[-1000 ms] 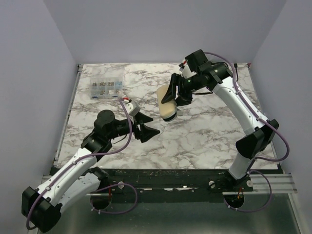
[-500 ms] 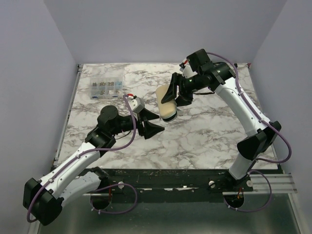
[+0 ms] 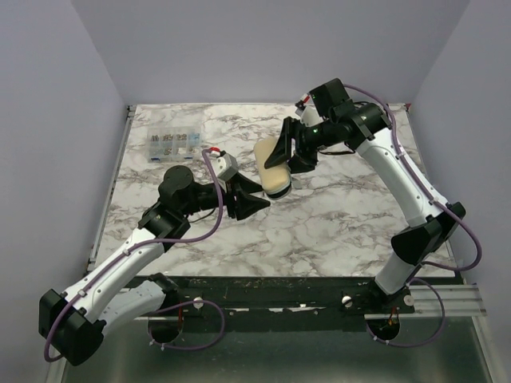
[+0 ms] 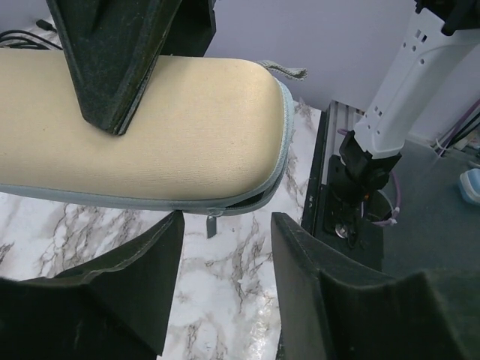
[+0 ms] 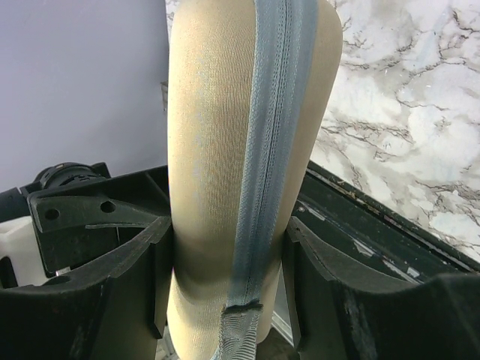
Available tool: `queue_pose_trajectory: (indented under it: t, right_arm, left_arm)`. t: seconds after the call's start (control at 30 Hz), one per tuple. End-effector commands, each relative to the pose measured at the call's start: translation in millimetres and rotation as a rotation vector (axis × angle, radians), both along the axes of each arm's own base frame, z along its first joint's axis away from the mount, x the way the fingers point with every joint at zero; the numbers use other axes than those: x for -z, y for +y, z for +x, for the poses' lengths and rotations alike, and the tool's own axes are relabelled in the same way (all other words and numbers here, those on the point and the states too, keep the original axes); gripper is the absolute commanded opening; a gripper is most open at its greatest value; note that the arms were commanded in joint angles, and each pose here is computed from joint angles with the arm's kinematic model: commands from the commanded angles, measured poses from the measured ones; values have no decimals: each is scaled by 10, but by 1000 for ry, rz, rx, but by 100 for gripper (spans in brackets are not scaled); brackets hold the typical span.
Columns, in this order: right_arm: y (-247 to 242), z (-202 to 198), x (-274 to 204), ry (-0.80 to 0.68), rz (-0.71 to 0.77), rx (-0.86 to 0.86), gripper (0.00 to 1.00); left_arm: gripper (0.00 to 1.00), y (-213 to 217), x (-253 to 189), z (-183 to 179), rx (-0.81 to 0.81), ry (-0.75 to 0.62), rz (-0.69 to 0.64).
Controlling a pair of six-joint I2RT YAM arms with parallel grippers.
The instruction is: Open the umbrella
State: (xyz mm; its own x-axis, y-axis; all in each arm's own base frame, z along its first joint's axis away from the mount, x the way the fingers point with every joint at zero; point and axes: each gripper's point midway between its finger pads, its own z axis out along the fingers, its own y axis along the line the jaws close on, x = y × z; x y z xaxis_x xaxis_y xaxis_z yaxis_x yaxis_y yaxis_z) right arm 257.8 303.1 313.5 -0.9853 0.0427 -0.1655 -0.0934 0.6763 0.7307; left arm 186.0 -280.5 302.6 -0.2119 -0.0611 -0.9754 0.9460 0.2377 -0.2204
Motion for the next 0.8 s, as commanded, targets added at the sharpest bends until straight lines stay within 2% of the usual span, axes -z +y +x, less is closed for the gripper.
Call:
queue_pose_trajectory:
  t: [0.0, 0.23, 0.37, 0.5, 0.57, 0.63, 0.77]
  right_arm:
    - [38, -128, -439, -84, 114, -37, 1]
    - [41, -161, -490, -90, 134, -45, 1]
    - [43, -178, -520, -91, 143, -51, 1]
    - [44, -191, -539, -92, 149, -56, 1]
    - [44, -203, -539, -91, 151, -61, 1]
    - [38, -208, -527, -90, 148, -64, 1]
    - [25, -236, -510, -90, 145, -73, 1]
  left_arm:
    - [47, -26, -204, -48, 38, -73, -10]
    - [32, -23, -191, -27, 31, -67, 8]
    - [28, -15, -213, 2, 8, -60, 0]
    - [20, -19, -220, 9, 4, -47, -6]
    - [12, -19, -240, 14, -3, -44, -15]
    - [0, -14, -272, 17, -9, -46, -25]
    - [0, -3, -321, 42, -31, -31, -33]
